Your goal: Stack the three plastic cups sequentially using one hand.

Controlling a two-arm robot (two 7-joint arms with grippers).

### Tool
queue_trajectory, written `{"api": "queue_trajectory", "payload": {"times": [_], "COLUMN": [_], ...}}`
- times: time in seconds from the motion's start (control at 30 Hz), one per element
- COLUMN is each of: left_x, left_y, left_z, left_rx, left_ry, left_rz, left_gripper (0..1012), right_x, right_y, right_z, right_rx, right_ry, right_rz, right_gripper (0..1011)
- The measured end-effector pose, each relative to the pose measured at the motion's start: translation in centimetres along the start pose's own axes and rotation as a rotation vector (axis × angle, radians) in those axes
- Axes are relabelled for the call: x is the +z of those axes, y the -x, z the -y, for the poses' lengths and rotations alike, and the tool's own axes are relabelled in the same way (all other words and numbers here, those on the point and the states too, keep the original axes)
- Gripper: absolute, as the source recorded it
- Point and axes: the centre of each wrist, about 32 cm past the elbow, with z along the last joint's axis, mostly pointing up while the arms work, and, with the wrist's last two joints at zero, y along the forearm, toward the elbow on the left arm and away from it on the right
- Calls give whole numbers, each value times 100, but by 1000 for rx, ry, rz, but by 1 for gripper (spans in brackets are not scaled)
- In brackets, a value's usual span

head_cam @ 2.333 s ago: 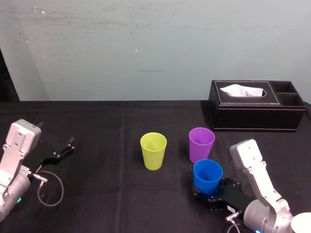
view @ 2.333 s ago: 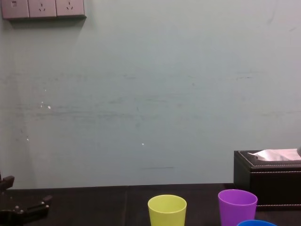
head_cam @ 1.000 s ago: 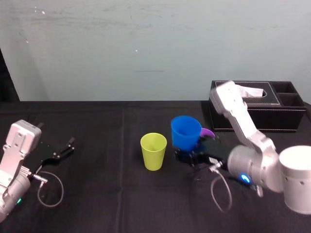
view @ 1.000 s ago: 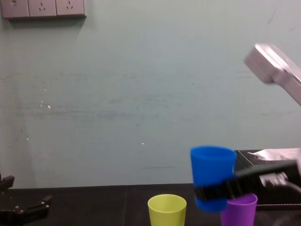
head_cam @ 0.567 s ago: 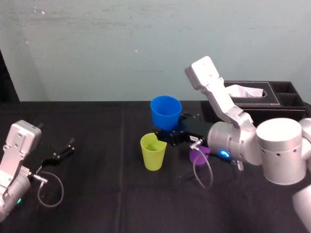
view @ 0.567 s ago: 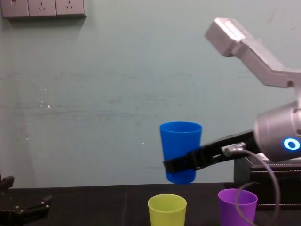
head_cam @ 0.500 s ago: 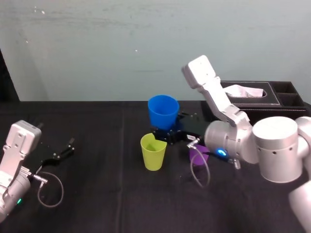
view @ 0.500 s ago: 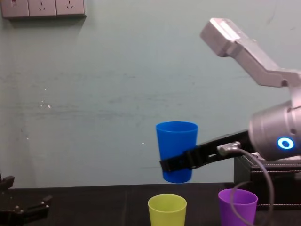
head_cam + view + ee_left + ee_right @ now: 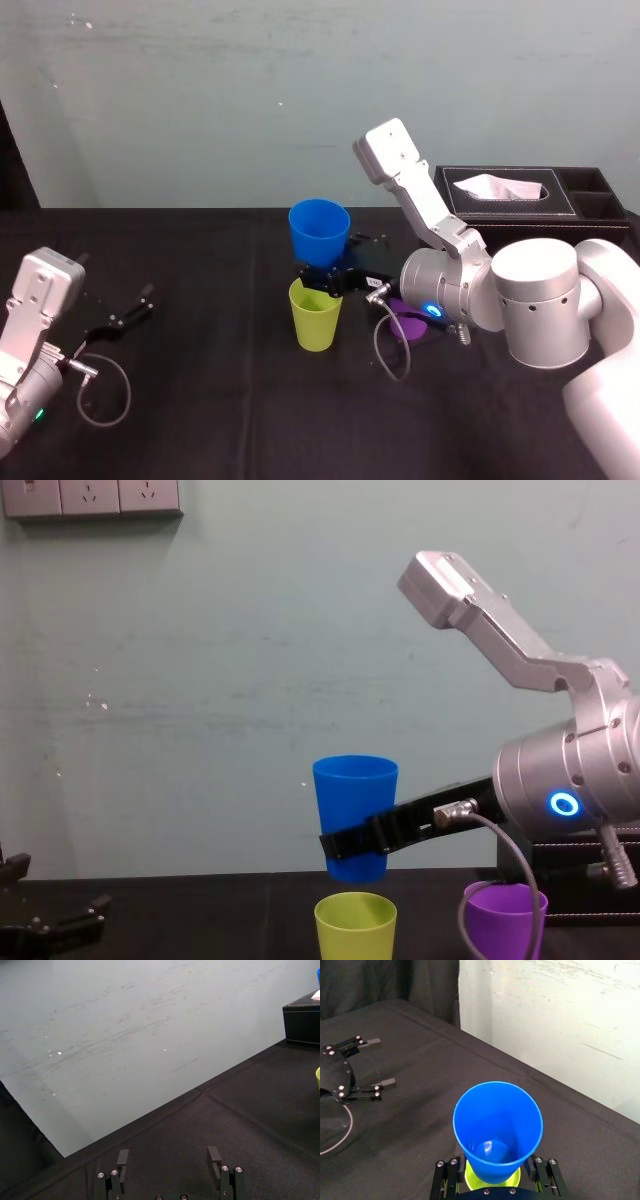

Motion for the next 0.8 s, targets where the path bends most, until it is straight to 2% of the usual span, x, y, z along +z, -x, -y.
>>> {"api": "queue_trajectory", "payload": {"times": [0.8], "left_x": [0], "left_y": [0], "left_z": [0], "left_rx": [0], "left_ry": [0], "left_rz": [0], "left_gripper": [1000], "right_x": [-129], "right_y": [-24], "right_z": [-144], "right_rx": [11], "right_ry": [2], "right_rz": [-4], "right_gripper": [682]}}
